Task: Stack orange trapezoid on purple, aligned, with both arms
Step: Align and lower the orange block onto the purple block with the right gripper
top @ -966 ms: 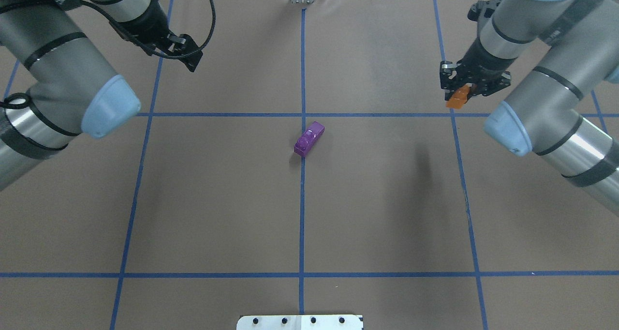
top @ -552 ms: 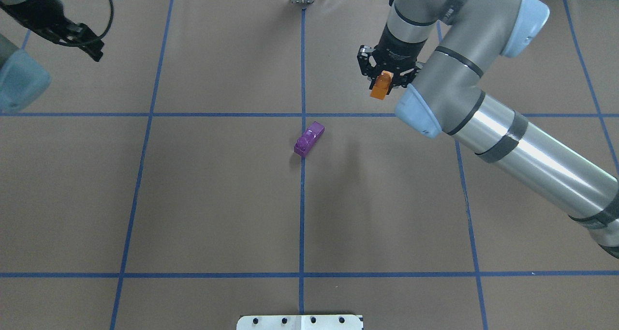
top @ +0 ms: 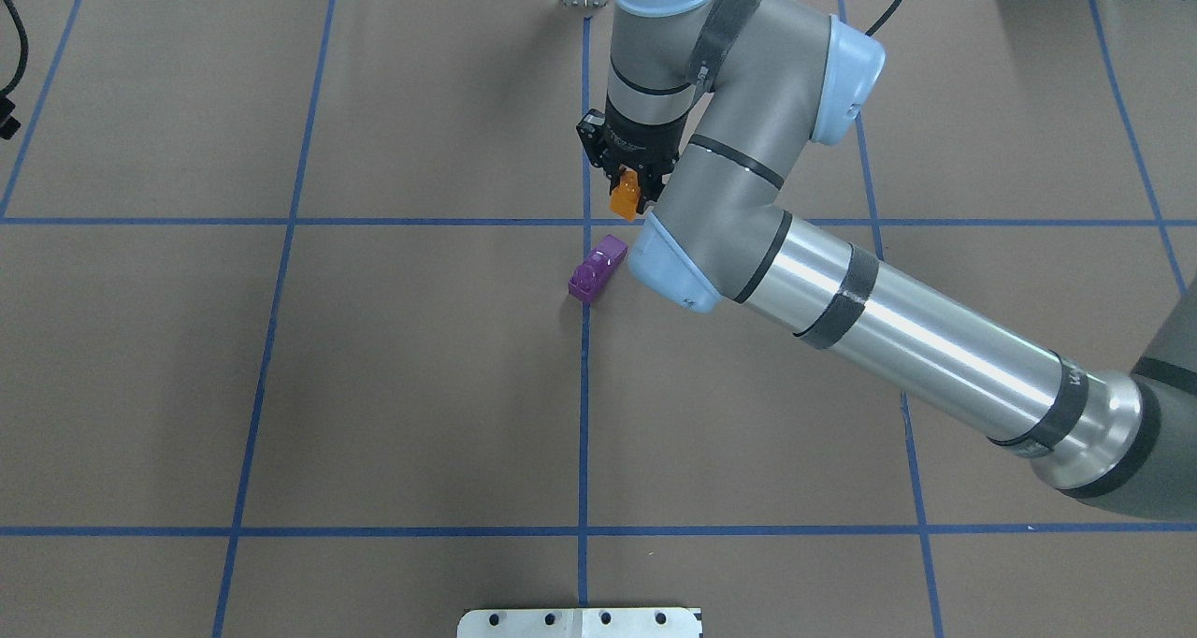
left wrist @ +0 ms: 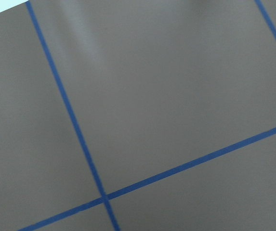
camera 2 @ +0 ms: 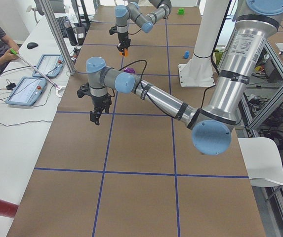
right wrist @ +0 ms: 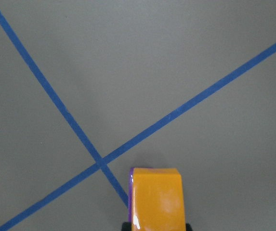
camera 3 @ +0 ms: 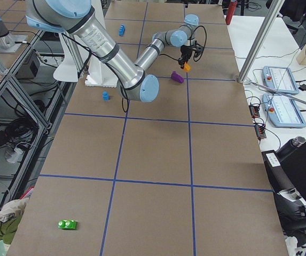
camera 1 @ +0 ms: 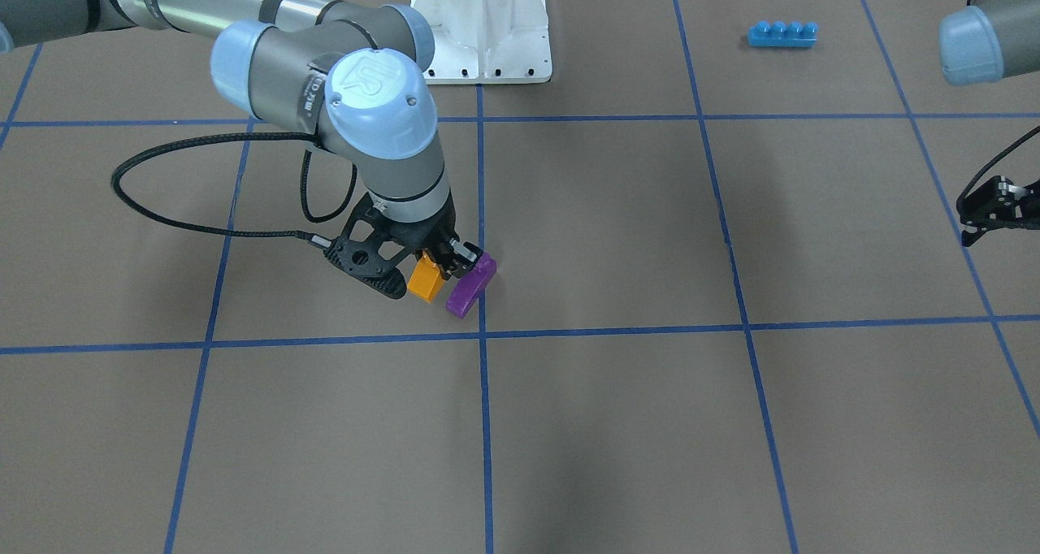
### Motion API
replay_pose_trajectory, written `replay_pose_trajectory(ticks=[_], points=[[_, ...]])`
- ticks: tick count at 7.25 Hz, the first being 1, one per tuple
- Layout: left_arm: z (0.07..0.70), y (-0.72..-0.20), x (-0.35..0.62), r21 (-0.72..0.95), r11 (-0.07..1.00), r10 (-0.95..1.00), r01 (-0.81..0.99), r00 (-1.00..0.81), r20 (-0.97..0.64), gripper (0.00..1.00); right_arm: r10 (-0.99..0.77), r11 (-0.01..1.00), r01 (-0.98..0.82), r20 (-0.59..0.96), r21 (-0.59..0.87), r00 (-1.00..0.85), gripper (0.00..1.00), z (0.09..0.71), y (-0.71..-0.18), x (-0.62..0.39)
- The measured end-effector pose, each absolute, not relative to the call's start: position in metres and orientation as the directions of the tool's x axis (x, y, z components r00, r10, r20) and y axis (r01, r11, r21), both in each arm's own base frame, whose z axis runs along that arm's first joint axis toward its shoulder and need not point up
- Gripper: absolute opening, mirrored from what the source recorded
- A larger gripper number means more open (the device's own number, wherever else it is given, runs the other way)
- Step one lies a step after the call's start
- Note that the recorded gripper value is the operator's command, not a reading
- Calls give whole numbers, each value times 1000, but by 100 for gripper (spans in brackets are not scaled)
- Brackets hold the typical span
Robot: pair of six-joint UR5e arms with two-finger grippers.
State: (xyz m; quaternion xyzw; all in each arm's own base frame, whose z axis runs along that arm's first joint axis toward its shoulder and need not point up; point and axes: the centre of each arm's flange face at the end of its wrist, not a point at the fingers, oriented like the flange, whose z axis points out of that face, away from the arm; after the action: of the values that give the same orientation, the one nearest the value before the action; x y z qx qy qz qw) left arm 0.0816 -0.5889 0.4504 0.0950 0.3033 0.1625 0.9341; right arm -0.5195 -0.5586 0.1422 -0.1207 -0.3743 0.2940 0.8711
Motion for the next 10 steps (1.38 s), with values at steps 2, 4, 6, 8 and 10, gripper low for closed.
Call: replay_pose_trajectory(ticks=[2,4,6,8,10], points=[[460,-587,78,265,932,356,-247,765,-537,100,694,719,-485,527,-497,490,0,129,-553,-568],[463,-586,77,261,933,354,-248,766,-537,100,725,689,-502,506,-523,468,0,128,-544,-588],[463,-586,78,260,933,353,-248,766,-537,100,729,685,-509,498,-522,470,0,134,-540,-594],[463,-586,78,259,933,354,-249,766,-537,100,728,686,-509,489,-521,481,0,141,-534,-600],[463,-585,79,260,933,355,-249,765,-538,100,728,685,-509,479,-521,490,0,151,-529,-603]])
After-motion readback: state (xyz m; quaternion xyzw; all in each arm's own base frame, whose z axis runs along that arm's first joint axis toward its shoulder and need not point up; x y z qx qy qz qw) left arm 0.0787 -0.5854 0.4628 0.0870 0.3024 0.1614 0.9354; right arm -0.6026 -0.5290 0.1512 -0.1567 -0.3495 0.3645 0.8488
